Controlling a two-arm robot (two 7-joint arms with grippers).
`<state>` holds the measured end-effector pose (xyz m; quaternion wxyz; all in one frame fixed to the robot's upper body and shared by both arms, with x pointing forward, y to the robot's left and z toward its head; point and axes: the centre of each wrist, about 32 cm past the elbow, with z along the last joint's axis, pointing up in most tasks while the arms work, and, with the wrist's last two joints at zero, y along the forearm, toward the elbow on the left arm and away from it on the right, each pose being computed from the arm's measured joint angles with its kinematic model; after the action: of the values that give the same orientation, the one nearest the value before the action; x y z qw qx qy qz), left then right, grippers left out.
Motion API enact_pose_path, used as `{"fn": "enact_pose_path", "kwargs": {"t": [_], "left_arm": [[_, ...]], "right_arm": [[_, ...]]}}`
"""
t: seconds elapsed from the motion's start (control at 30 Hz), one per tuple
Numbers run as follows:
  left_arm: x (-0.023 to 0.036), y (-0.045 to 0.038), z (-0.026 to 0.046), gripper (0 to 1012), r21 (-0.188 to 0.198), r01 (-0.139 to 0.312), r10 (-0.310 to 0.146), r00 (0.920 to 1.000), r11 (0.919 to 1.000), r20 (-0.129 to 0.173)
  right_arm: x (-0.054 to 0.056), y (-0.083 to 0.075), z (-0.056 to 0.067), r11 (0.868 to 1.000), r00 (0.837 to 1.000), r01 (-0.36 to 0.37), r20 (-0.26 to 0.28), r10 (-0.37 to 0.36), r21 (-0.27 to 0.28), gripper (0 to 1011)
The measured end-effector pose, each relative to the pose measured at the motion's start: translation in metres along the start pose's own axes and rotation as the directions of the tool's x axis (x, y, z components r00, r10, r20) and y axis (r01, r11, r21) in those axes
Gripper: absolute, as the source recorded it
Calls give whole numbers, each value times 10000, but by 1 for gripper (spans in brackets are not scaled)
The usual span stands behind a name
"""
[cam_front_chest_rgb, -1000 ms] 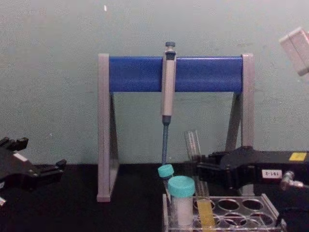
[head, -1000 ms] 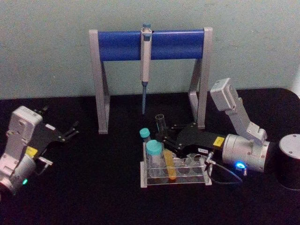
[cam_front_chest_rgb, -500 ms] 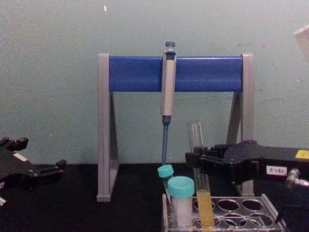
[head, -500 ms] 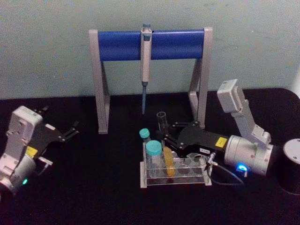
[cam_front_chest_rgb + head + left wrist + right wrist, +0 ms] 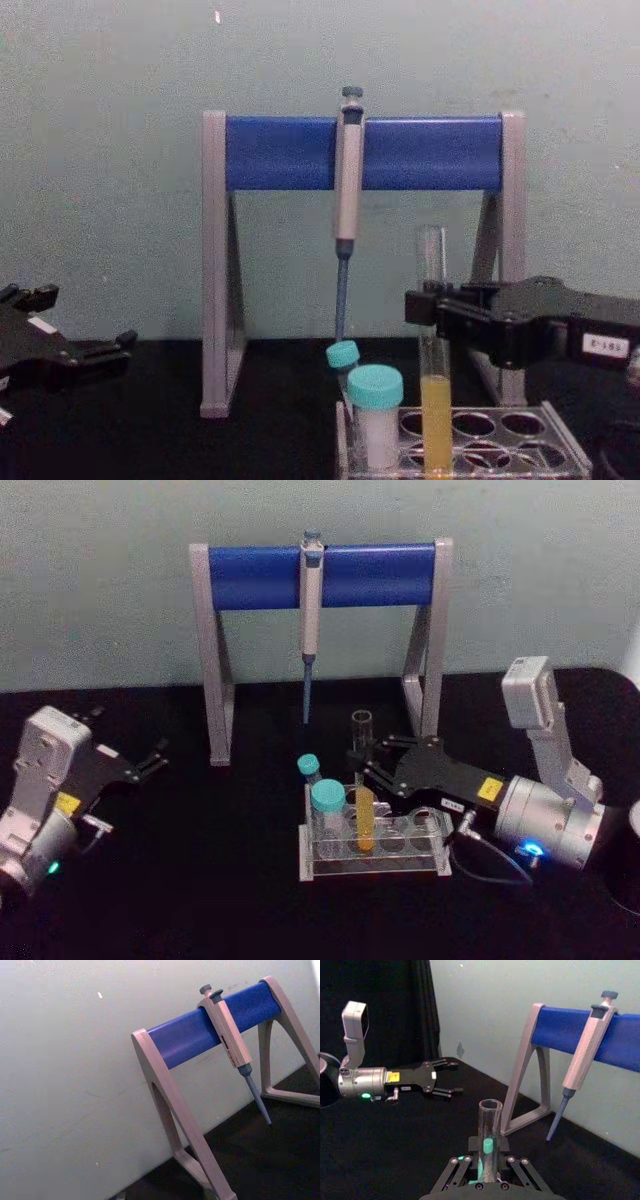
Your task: Pick up the test tube from the test tube rack, shake it, then place it back into the test tube rack.
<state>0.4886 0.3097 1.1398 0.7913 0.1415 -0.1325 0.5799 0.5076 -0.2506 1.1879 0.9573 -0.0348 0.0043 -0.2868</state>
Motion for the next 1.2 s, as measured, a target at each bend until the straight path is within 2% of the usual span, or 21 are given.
{"fn": "enact_pose_path", "kwargs": {"t": [0.23, 0.37, 0.63, 0.9, 1.2], "left_arm": [[0, 0, 0, 1001, 0, -1, 1, 10000, 10000, 0], [0, 0, 0, 1001, 0, -1, 1, 10000, 10000, 0], [0, 0, 0, 1001, -1, 0, 0, 10000, 10000, 0], [0, 0, 0, 1001, 0, 0, 0, 10000, 10000, -1], [0, 0, 0, 1001, 0, -1, 1, 10000, 10000, 0]], "right_arm": [[-10, -44, 60, 9995, 10000, 36, 54, -38, 309, 230], [-5, -54, 148, 9980, 9999, 38, 150, -47, 623, 230], [63, -22, 281, 9944, 9986, 370, 335, -405, 986, 230], [166, 39, 312, 9906, 9959, 821, 299, -859, 1095, 230], [219, 82, 310, 9893, 9945, 973, 284, -1009, 1083, 230]]}}
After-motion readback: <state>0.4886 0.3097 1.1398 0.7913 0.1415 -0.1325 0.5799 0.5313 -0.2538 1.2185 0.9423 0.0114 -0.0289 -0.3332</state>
